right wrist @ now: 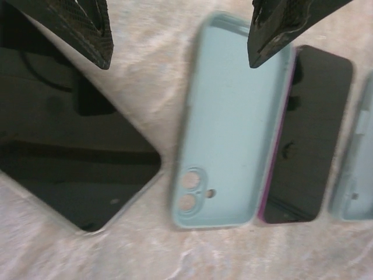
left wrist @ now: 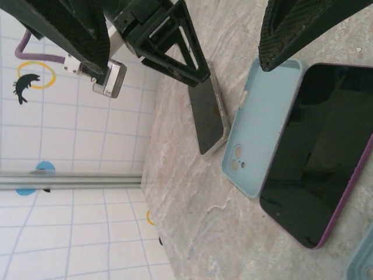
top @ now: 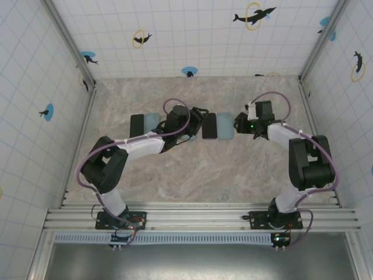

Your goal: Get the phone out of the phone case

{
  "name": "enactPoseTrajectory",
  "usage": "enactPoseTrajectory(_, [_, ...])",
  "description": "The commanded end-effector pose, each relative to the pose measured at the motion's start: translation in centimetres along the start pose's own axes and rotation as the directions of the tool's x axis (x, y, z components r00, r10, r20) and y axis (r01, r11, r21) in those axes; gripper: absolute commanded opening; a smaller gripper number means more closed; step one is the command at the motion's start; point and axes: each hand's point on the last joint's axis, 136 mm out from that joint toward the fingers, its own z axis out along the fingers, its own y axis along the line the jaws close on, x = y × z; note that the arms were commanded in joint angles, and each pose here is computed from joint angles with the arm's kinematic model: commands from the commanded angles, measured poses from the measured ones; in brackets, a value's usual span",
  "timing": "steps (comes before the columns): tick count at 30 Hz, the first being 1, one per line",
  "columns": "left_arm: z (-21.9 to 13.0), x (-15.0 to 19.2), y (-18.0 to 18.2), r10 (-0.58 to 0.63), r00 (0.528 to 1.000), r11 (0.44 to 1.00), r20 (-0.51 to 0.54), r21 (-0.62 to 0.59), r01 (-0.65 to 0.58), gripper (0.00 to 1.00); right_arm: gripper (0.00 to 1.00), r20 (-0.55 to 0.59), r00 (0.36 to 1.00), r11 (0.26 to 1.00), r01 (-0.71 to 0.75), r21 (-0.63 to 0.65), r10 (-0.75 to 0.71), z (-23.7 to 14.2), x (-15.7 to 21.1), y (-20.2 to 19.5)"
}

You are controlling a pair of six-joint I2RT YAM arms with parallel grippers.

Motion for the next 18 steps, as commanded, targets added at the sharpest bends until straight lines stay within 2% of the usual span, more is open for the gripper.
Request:
enactPoseTrajectory(1, [-0.9,-0.2,-2.3,0.053,0.999,0.996,-0.006,0.065,-0.053,0.72,0.65,-0.061,0.98,0.978,0.192,0.079,-0.188,-1.7,-0.8,-2.3])
enactPoseTrajectory(3, [-1.1,-0.3,-3.1,0.04,0.999,0.992,-0.001,0.116,-0.04,0.73,0.67,-0.1,0.962,0.959,0.266,0.102,-0.256,-1.8,-0.6,-3.7])
enactPoseTrajectory(9, [-1.5,0.0,-4.9,0.043,0.999,0.983,-0.019,0.179,-0.039,0.77,0.78,-0.115,0.941,0.941,0.328,0.083,-0.318,-1.3,-2.0,-5.9])
enactPoseTrajectory(11, [-1.7,0.1,-5.0,0.044,0.999,0.981,-0.022,0.188,-0.039,0.78,0.78,-0.14,0.927,0.932,0.358,0.057,-0.348,-0.6,-2.2,-6.1])
enactPoseTrajectory(12, [-1.8,0.1,-5.0,0.041,0.999,0.981,-0.022,0.193,-0.036,0.78,0.81,-0.156,0.918,0.926,0.376,0.043,-0.366,-0.3,-2.3,-6.1])
enactPoseTrajectory(13, [-2.0,0.2,-4.9,0.037,0.999,0.98,-0.025,0.198,-0.031,0.78,0.88,-0.182,0.906,0.92,0.391,0.018,-0.381,0.1,-2.1,-6.1])
enactPoseTrajectory(14, [-2.1,0.2,-5.0,0.035,0.999,0.979,-0.028,0.204,-0.029,0.78,0.9,-0.206,0.894,0.915,0.404,-0.013,-0.398,0.4,-1.8,-6.0])
enactPoseTrajectory(18, [-2.6,0.5,-5.4,0.043,0.998,0.974,-0.037,0.222,-0.034,0.78,0.91,-0.268,0.851,0.889,0.452,-0.066,-0.452,1.4,-0.8,-6.4])
